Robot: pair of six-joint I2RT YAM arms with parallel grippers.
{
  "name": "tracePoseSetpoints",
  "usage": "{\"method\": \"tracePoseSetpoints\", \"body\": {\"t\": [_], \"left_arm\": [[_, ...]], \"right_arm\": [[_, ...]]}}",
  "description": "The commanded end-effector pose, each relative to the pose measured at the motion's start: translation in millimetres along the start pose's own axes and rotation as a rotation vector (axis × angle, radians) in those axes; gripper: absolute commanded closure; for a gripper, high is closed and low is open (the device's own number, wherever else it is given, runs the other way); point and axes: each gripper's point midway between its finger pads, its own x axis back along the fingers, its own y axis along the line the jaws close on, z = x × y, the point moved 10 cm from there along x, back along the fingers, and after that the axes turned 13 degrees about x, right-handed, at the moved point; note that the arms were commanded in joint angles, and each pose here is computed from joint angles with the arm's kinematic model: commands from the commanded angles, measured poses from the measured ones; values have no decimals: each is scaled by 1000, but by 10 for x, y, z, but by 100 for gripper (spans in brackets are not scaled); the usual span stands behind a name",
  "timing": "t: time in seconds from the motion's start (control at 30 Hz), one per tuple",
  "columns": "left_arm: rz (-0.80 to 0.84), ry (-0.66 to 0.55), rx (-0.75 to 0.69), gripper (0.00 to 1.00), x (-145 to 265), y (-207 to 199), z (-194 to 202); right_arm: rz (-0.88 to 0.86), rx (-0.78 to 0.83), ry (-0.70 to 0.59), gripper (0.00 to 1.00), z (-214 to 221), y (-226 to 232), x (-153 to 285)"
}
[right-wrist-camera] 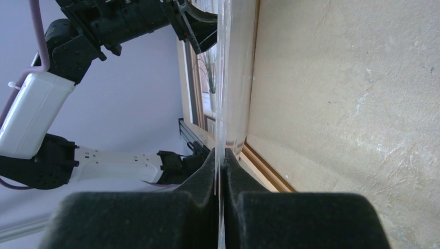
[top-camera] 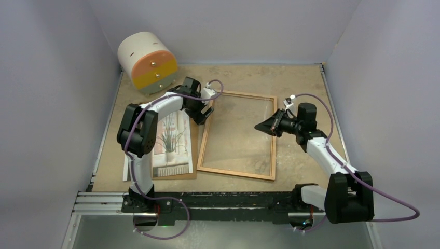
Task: Put the photo into the frame
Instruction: Adjust the photo frame item on the photo frame.
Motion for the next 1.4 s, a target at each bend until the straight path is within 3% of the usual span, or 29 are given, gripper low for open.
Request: {"method": "tracePoseSetpoints", "body": {"t": [0.0,0.27,1.37], "left_arm": [[13,-59,4,10,133,-16,-119],[23,-70,17,11,168,-6,-133],[13,-49,21,12,133,62,-38]], "right_arm": [[-88,48,-6,100,1,107,35],[-179,70,-33,100,4,215,81],[35,-4,54,100,342,-243,21]]}}
